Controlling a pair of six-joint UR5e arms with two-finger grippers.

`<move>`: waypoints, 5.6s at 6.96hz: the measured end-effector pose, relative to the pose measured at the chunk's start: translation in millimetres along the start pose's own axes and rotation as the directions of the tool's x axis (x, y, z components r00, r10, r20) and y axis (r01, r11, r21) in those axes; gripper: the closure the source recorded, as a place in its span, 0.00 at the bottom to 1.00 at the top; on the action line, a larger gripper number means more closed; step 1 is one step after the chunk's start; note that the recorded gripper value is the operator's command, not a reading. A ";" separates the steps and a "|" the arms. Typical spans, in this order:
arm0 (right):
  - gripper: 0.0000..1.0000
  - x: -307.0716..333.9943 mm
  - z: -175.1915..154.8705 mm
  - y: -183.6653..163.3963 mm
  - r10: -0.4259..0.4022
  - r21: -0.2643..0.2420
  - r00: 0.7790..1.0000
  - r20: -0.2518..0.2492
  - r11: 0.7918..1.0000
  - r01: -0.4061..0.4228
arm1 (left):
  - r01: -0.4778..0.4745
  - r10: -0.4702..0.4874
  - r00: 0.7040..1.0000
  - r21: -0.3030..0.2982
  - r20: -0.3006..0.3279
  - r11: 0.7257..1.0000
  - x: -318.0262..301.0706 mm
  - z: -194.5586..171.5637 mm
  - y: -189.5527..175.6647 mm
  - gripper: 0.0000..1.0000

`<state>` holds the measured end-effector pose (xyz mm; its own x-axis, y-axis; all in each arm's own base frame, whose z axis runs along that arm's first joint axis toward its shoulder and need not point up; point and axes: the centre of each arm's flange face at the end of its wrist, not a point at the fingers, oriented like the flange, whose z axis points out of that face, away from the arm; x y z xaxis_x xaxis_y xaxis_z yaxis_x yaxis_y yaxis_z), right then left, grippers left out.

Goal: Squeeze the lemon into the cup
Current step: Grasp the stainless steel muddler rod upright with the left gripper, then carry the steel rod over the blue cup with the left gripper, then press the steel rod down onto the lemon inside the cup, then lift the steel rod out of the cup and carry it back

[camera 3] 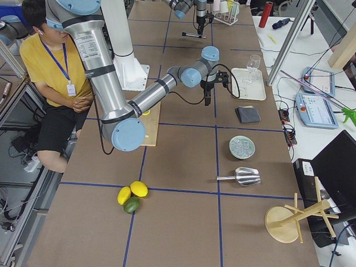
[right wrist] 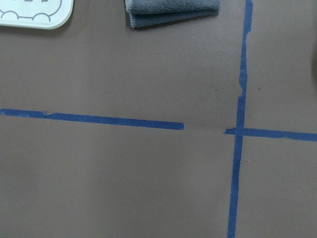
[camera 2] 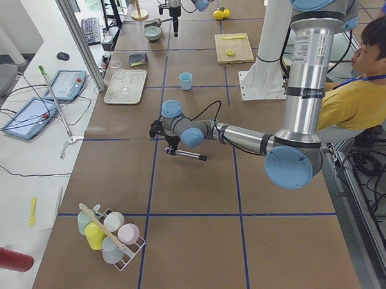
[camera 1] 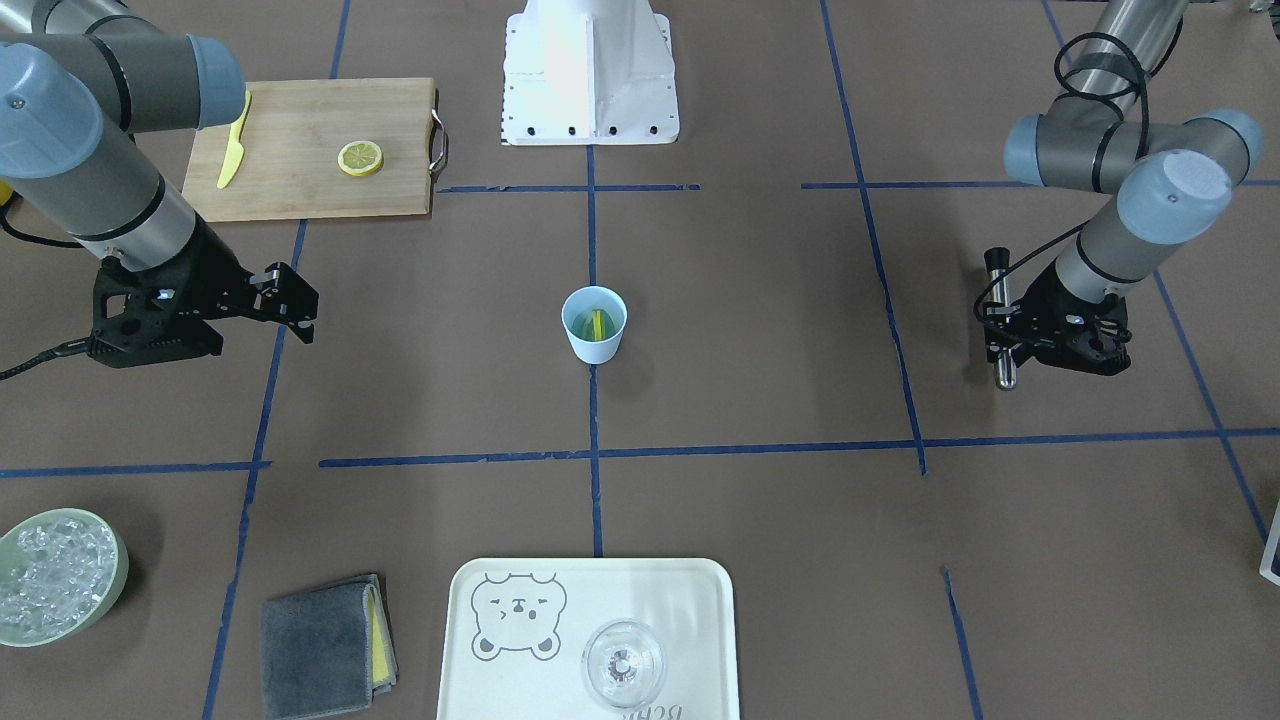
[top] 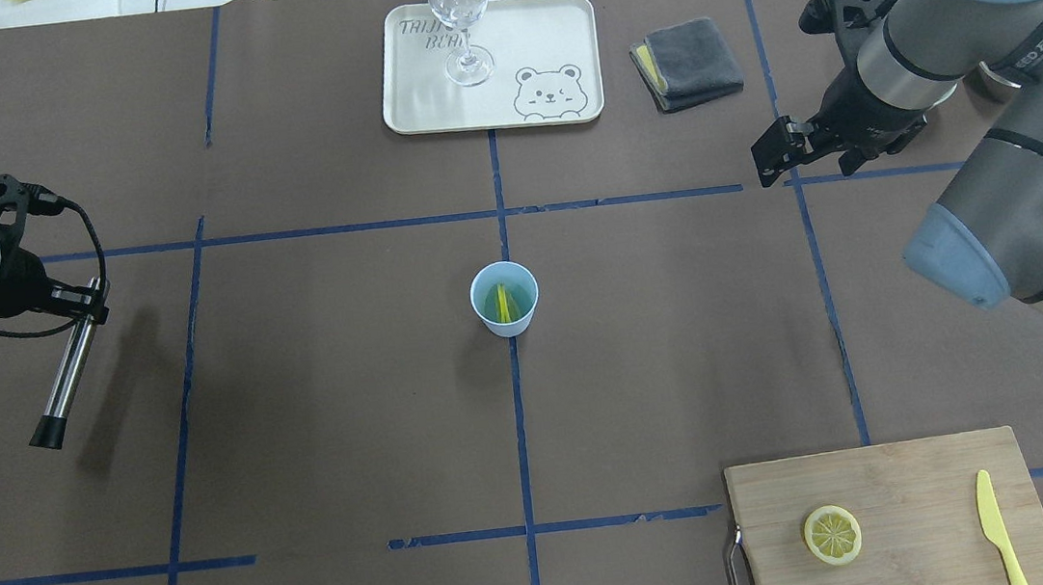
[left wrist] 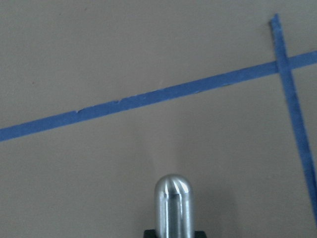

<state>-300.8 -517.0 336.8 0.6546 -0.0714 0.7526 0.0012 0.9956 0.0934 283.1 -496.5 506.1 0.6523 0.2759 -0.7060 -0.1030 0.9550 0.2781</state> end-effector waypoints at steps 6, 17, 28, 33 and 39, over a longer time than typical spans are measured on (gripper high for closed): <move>0.00 14.1 -22.4 -5.3 0.019 0.032 1.000 0.012 0.999 -0.019 | -0.249 0.313 0.936 0.324 -0.163 0.913 279.9 -116.9 -59.2 1.00; 0.00 37.4 -51.0 9.1 0.048 0.064 0.999 0.020 0.997 -0.050 | 0.002 0.351 0.927 0.940 -0.130 0.341 409.9 -73.7 -10.3 1.00; 0.00 40.9 -57.9 7.6 0.055 0.056 0.998 0.041 0.997 -0.057 | -0.054 0.382 0.920 0.940 -0.084 0.337 432.8 -43.4 -8.3 1.00; 0.00 42.7 -62.0 6.3 0.061 0.057 0.997 0.048 0.996 -0.064 | -0.082 0.275 0.961 0.977 0.025 0.197 403.9 -98.0 -27.0 1.00; 0.00 43.4 -57.3 1.7 0.065 0.059 0.997 0.039 0.996 -0.067 | -0.329 0.233 0.944 0.748 0.236 0.576 164.9 -45.8 -82.1 1.00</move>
<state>-229.1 -514.9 332.3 0.6234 -0.0087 0.7818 -0.0876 0.9929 0.0809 364.7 -524.4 337.0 0.7686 0.4568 -0.4479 0.2879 0.3782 0.8798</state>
